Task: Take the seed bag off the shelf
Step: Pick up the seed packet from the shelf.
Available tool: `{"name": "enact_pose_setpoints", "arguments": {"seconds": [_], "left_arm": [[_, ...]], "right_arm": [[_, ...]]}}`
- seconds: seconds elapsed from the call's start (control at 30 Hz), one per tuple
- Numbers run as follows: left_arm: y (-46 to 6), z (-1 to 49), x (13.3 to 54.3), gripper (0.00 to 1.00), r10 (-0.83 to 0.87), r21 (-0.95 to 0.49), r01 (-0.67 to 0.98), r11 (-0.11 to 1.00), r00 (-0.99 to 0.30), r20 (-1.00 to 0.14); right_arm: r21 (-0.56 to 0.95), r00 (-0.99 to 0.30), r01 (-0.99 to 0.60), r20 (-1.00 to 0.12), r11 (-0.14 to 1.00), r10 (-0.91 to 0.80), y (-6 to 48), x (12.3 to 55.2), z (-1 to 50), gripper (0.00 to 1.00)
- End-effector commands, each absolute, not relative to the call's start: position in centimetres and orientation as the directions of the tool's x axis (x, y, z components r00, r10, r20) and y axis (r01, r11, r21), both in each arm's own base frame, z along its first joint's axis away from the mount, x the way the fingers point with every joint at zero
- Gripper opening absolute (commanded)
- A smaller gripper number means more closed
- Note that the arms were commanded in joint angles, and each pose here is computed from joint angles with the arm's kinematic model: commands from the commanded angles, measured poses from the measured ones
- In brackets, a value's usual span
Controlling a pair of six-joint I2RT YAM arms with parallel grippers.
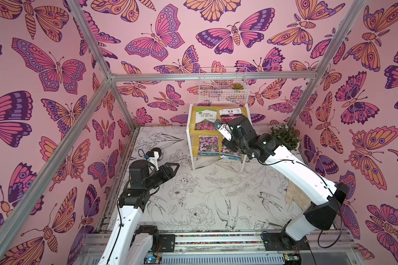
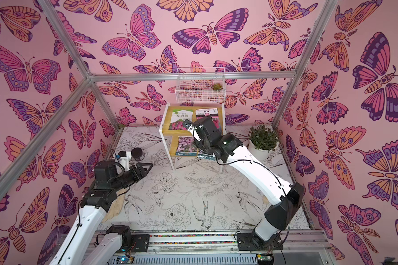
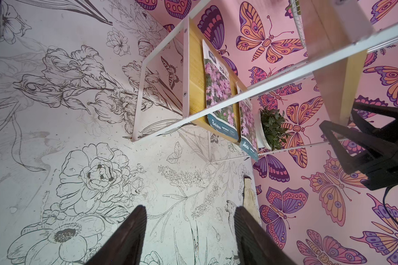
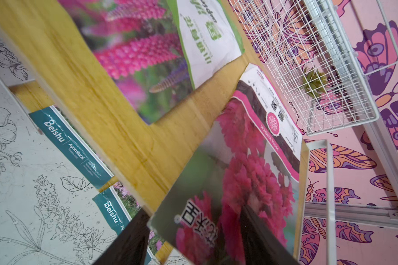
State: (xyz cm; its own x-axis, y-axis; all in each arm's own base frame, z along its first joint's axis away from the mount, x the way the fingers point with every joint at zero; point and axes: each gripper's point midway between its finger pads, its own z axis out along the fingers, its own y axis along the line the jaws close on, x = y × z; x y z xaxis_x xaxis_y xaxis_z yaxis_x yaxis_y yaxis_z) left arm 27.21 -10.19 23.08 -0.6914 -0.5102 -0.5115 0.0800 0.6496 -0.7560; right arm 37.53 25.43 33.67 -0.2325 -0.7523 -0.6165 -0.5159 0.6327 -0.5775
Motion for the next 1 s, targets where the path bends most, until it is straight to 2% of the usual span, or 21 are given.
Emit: {"name": "enact_pose_setpoints", "arguments": {"seconds": [0.0,0.23,0.47,0.57,0.63,0.77,0.97], "left_arm": [[-10.6,25.4,26.7,0.56,-0.496,-0.755,0.133,0.642,-0.680,-0.541],[-10.7,28.8,26.8,0.56,-0.496,-0.729,0.183,0.660,-0.623,-0.605],[-13.0,28.7,27.8,0.55,-0.435,-0.699,0.203,0.686,-0.656,-0.617],[-13.9,28.5,27.9,0.55,-0.406,-0.679,0.217,0.701,-0.662,-0.630],[-14.4,28.1,28.0,0.55,-0.392,-0.677,0.220,0.702,-0.675,-0.625],[-14.7,27.4,28.1,0.56,-0.384,-0.676,0.212,0.706,-0.687,-0.617],[-14.6,27.1,28.1,0.57,-0.387,-0.675,0.204,0.709,-0.687,-0.615]], "right_arm": [[-0.537,-0.219,-0.510,-0.674,0.671,-0.706,25.3,36.9,35.8,0.64],[-0.498,-0.206,-0.523,-0.714,0.692,-0.669,25.1,35.9,37.2,0.64],[-0.411,-0.238,-0.566,-0.749,0.715,-0.619,25.2,35.8,37.8,0.62],[-0.395,-0.272,-0.584,-0.728,0.709,-0.630,25.7,36.6,36.3,0.62],[-0.395,-0.285,-0.591,-0.713,0.703,-0.640,25.7,36.7,35.7,0.63],[-0.381,-0.301,-0.610,-0.700,0.695,-0.647,25.9,36.5,35.0,0.75],[-0.369,-0.299,-0.625,-0.701,0.688,-0.648,26.2,36.2,34.6,0.74]]}}
